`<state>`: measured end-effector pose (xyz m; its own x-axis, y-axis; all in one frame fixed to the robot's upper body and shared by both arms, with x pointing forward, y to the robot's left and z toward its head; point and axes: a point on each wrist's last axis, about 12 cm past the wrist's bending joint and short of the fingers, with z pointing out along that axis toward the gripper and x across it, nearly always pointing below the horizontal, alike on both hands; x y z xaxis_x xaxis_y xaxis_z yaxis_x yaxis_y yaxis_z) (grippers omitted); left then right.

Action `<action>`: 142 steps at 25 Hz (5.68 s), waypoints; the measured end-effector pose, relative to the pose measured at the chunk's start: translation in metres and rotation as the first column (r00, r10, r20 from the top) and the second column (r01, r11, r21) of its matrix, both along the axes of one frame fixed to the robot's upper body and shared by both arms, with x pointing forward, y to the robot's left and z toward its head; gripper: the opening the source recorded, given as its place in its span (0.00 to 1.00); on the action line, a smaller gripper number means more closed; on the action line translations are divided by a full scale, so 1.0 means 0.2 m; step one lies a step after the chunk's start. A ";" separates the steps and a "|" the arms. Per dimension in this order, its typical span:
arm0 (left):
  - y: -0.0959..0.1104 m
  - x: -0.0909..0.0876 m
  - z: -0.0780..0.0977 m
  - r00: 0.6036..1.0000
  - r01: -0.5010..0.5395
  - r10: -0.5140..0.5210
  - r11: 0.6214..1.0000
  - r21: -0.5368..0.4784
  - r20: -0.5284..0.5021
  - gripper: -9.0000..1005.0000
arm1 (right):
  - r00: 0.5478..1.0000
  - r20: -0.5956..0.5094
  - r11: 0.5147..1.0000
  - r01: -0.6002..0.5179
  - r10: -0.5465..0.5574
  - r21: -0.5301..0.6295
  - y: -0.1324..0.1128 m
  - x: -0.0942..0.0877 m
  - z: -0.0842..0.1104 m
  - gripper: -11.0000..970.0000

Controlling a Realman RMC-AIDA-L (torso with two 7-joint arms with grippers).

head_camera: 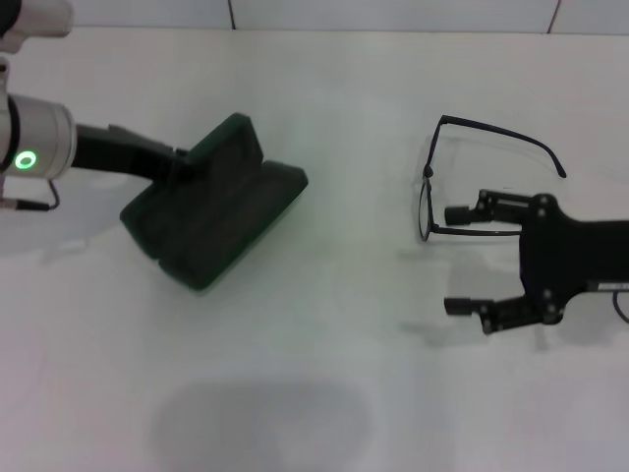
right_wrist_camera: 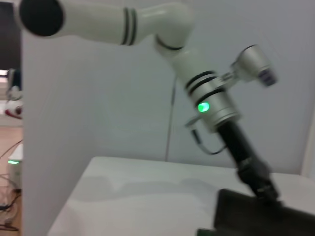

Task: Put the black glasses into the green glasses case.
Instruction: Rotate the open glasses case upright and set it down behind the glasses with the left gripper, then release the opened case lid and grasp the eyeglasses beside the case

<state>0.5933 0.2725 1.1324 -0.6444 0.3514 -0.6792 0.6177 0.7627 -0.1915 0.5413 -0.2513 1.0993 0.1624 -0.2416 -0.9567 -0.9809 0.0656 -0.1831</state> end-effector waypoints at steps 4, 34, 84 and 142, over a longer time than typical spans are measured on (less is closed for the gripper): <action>-0.05 0.07 0.06 0.991 0.072 -0.078 0.996 0.052 0.108 0.21 | 1.000 0.005 1.000 -0.009 0.009 -0.002 0.01 -0.02 -0.02 0.91; -0.60 0.20 0.11 0.634 0.634 -0.752 0.639 0.436 0.180 0.23 | 0.999 -0.030 0.999 0.043 -0.044 -0.011 -0.04 -0.11 -0.11 0.91; -0.19 -0.16 -0.17 0.890 0.234 0.060 0.790 -0.566 0.452 0.70 | 0.834 0.399 0.430 0.222 0.381 -0.875 0.65 0.50 0.46 0.90; -0.17 -0.14 -0.21 0.898 0.175 0.104 0.806 -0.565 0.427 0.70 | 0.811 0.393 0.441 0.190 0.433 -0.877 0.76 0.52 0.18 0.22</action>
